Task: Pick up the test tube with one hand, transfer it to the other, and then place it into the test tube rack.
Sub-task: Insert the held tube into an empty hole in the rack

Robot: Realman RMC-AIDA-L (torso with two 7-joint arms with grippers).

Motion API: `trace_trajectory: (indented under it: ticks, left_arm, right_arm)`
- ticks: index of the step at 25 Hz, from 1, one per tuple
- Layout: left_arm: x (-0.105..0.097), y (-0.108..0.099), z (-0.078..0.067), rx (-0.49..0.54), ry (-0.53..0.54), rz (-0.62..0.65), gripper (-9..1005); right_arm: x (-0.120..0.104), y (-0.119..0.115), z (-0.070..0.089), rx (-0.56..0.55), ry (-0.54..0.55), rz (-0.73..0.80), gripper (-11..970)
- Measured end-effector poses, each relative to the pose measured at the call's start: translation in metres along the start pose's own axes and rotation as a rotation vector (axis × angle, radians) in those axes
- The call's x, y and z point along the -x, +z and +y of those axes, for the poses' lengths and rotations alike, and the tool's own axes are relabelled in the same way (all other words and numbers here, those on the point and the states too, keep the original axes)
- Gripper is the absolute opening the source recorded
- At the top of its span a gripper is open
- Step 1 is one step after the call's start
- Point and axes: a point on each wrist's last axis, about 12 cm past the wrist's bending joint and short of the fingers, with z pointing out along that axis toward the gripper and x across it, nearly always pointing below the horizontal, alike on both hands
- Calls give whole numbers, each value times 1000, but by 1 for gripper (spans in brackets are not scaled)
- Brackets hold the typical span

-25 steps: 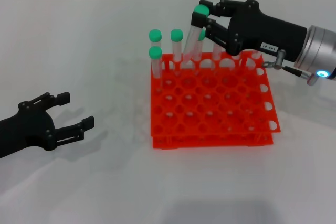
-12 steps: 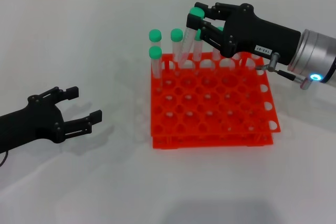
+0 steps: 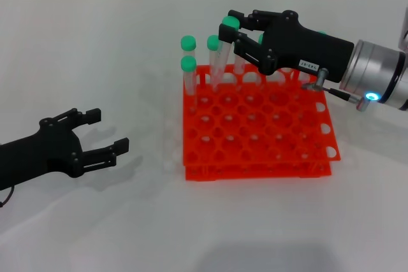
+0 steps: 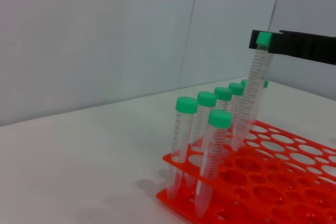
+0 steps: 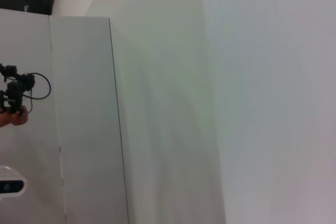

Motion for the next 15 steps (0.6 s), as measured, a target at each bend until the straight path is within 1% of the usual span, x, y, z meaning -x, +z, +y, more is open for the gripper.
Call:
trace_trajectory:
  ticks: [6, 15]
  left_arm:
    - [0, 4, -3, -22, 9, 8, 894]
    - [4, 8, -1, -30, 29, 8, 895]
  right_arm:
    - [-2, 2, -1, -5, -4, 24, 346]
    - [-3, 7, -2, 0, -5, 60, 354]
